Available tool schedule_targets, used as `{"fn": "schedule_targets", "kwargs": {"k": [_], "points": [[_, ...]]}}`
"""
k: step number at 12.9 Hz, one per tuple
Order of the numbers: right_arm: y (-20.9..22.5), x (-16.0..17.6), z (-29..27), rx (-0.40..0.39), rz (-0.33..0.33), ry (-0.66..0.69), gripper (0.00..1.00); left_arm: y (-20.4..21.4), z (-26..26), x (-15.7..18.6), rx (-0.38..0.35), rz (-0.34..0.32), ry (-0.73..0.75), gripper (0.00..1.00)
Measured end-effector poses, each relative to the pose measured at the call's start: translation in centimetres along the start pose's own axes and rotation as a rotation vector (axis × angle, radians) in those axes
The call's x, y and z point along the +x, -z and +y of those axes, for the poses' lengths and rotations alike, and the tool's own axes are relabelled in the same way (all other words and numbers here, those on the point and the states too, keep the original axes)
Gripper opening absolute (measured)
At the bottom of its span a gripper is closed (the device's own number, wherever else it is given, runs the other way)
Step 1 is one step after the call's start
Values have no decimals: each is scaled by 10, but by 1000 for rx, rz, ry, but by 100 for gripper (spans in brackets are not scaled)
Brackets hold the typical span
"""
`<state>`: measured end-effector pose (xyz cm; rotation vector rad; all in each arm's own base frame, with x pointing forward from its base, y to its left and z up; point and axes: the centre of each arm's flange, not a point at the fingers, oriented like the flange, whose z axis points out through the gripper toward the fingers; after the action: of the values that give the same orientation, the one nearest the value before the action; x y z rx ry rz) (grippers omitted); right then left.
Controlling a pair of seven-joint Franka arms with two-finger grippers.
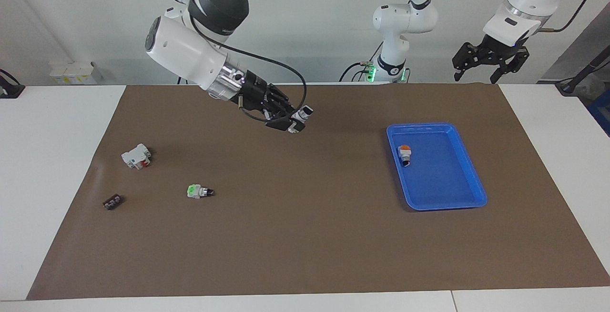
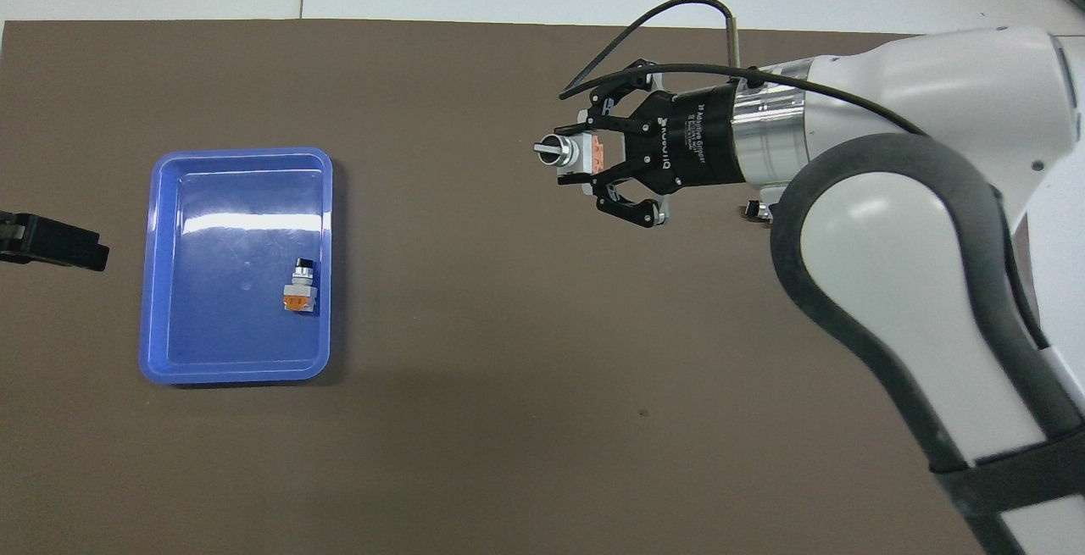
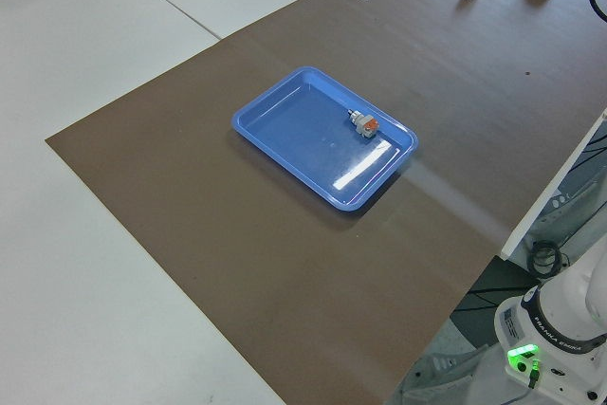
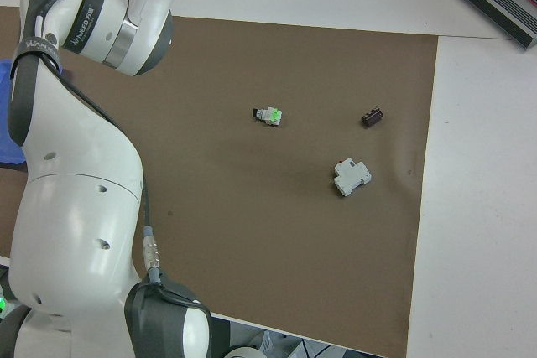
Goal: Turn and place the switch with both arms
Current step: 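Lift the orange switch with the right gripper toward the table center, then move the left gripper toward the switch held by the right gripper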
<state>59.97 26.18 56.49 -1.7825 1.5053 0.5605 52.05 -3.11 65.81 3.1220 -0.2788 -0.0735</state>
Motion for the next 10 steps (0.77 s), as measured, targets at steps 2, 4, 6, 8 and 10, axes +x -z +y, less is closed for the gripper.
{"fn": "schedule_targets", "kwargs": {"k": [2, 4, 6, 8, 10], "points": [[-22, -25, 7, 27, -5, 14, 43, 0, 5, 1, 1, 0, -9, 100], [-42, -47, 14, 58, -11, -5, 43, 0, 9, 1, 1, -1, -17, 100], [-56, -65, 20, 90, -18, -31, 43, 1, 21, 1, -1, 2, -38, 100], [-64, -75, 25, 95, -24, -38, 43, 3, 40, 2, -69, 12, -47, 100], [-65, -74, 25, 95, -23, -41, 43, 6, 53, 5, -189, 40, 1, 100]]}}
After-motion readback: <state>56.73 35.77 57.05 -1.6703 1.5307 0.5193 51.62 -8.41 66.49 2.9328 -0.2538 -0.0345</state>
